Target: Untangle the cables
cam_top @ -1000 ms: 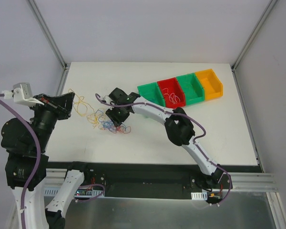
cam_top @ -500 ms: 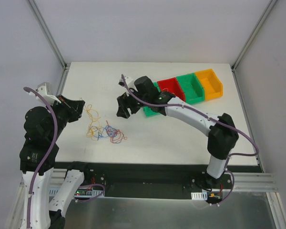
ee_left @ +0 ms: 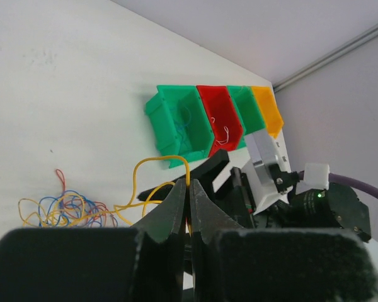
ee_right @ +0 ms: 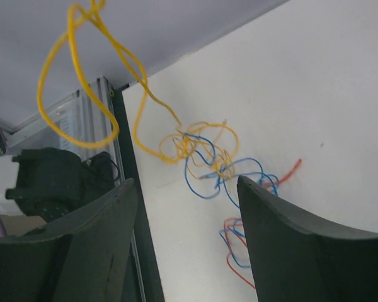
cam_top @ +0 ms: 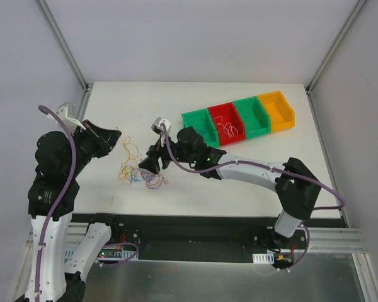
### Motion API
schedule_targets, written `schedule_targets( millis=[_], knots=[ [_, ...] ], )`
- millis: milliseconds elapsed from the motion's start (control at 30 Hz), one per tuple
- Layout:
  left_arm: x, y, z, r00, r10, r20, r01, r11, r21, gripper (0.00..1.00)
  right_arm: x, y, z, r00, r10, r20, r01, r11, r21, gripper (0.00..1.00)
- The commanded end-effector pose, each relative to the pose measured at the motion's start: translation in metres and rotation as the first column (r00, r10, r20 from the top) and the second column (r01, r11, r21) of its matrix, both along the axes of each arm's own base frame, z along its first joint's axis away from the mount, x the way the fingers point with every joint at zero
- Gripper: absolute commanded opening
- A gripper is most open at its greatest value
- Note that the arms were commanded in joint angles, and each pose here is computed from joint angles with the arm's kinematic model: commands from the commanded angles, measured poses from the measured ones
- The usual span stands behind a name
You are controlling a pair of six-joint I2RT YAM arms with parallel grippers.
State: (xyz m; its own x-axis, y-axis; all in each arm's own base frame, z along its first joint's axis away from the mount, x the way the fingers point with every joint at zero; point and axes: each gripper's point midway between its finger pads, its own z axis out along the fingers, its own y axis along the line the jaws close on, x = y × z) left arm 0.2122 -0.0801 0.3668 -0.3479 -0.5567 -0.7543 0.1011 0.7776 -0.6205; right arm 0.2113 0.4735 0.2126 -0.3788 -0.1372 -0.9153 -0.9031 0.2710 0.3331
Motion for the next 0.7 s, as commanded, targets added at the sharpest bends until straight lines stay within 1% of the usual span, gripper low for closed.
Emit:
schedule_targets(
  millis=[0,67,200,300,400,433,467,500,533,600,667],
  knots=[
    [-0.007,-0.016,0.033,0.995,-0.074,0.06,0.08,0.992,-0.097,0.0,0.02,0.035,0.041,0.998,-0.057,-0.016,0.059,0.984,0.169,0.63],
    [-0.008,-0.019,0.038,0.994,-0.084,0.073,0.091,0.99,-0.111,0.0,0.019,0.045,0.029,0.997,-0.039,-0.062,0.048,0.986,0.16,0.61],
    [-0.007,-0.022,0.054,0.99,-0.094,0.11,0.108,0.985,-0.135,0.0,0.031,0.056,0.008,0.988,-0.089,-0.128,0.11,0.981,0.162,0.61],
    [-0.009,-0.029,0.078,0.978,-0.129,0.163,0.155,0.975,-0.16,0.0,0.041,0.068,-0.022,0.973,-0.127,-0.194,0.154,0.979,0.13,0.6],
    [-0.012,-0.037,0.093,0.965,-0.173,0.197,0.21,0.961,-0.181,0.0,0.042,0.081,-0.031,0.961,-0.106,-0.255,0.147,0.978,0.148,0.57],
    [-0.011,-0.038,0.097,0.962,-0.178,0.209,0.218,0.958,-0.185,0.0,0.039,0.086,-0.029,0.959,-0.078,-0.273,0.129,0.976,0.173,0.54],
    [-0.011,-0.039,0.099,0.958,-0.184,0.219,0.226,0.957,-0.184,0.0,0.038,0.09,-0.029,0.956,-0.06,-0.287,0.119,0.974,0.192,0.45],
    [-0.011,-0.039,0.104,0.954,-0.185,0.235,0.23,0.955,-0.186,0.0,0.036,0.093,-0.029,0.95,-0.046,-0.308,0.114,0.971,0.208,0.4],
    [-0.011,-0.04,0.11,0.95,-0.188,0.251,0.238,0.954,-0.184,0.0,0.035,0.095,-0.034,0.943,-0.049,-0.328,0.122,0.971,0.206,0.32],
    [-0.016,-0.042,0.131,0.929,-0.205,0.309,0.266,0.949,-0.171,0.0,0.048,0.092,-0.051,0.921,-0.131,-0.366,0.2,0.967,0.156,0.21],
    [-0.025,-0.044,0.161,0.895,-0.218,0.39,0.296,0.943,-0.151,0.0,0.064,0.082,-0.067,0.88,-0.217,-0.423,0.283,0.954,0.098,0.15]
  ],
)
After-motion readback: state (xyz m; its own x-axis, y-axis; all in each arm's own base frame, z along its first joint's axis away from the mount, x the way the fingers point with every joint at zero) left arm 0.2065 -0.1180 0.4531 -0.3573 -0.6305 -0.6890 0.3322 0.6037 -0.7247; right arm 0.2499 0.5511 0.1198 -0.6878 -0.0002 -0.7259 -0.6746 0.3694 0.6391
